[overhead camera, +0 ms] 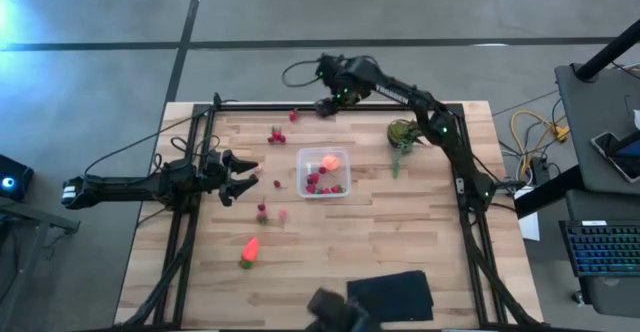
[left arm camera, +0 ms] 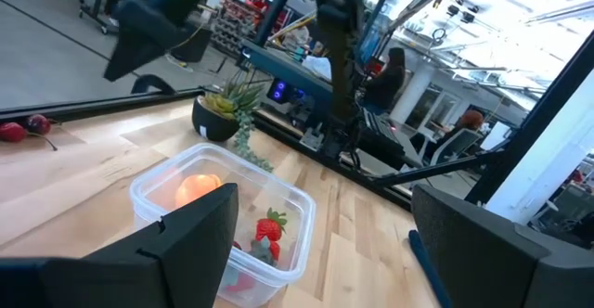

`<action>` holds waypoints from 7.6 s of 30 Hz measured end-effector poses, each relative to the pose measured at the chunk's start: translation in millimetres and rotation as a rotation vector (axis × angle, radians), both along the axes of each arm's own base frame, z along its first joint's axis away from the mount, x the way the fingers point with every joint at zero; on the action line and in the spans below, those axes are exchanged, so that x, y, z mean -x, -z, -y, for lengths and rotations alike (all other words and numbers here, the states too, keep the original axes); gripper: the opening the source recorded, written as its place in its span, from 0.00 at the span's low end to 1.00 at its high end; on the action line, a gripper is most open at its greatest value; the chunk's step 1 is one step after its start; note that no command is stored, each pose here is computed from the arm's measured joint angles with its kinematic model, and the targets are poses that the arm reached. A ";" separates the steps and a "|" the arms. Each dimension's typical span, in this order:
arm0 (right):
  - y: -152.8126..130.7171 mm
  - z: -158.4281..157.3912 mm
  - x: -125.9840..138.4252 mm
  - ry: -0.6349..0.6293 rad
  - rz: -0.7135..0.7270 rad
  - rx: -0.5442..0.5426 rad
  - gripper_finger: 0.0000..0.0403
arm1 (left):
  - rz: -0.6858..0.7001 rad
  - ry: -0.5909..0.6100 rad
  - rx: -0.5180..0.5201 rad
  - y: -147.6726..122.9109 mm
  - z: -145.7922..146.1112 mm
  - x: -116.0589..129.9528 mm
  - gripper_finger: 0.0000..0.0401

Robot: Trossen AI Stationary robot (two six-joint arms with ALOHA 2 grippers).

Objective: Pick and placing Produce into tupperware
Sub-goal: Put the red cherry into the transparent bin

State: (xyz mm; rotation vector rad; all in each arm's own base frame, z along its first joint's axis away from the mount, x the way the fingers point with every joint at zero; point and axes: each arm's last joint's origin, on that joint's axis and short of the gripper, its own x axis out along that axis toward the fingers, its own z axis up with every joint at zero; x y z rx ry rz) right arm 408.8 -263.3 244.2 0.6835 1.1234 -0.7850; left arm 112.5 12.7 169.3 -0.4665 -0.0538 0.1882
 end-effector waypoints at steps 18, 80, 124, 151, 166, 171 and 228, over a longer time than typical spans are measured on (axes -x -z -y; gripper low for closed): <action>65.5 41.6 -11.1 0.131 0.099 -0.080 0.55 | 0.027 -0.009 -0.004 -2.6 -0.2 0.1 0.76; -21.9 -84.7 -30.0 -0.360 0.049 -0.096 0.25 | 0.025 -0.009 -0.005 -2.4 -0.3 0.1 0.76; 29.4 7.6 -35.4 -0.006 0.189 0.016 0.54 | 0.054 -0.001 0.123 -2.7 -0.1 0.1 0.76; 90.6 36.5 -43.6 0.075 0.213 -0.010 0.54 | 0.058 -0.001 0.123 -3.1 -0.1 0.2 0.76; 97.6 51.0 -33.6 0.152 0.227 -0.070 0.52 | 0.058 -0.001 0.123 -3.2 -0.2 0.1 0.76; 98.0 53.0 -32.1 0.152 0.231 -0.079 0.42 | 0.059 -0.001 0.123 -3.3 -0.2 0.1 0.76; 10.5 -228.0 -55.3 -0.426 -0.302 0.063 0.44 | 0.058 0.002 0.122 -3.2 0.0 0.1 0.76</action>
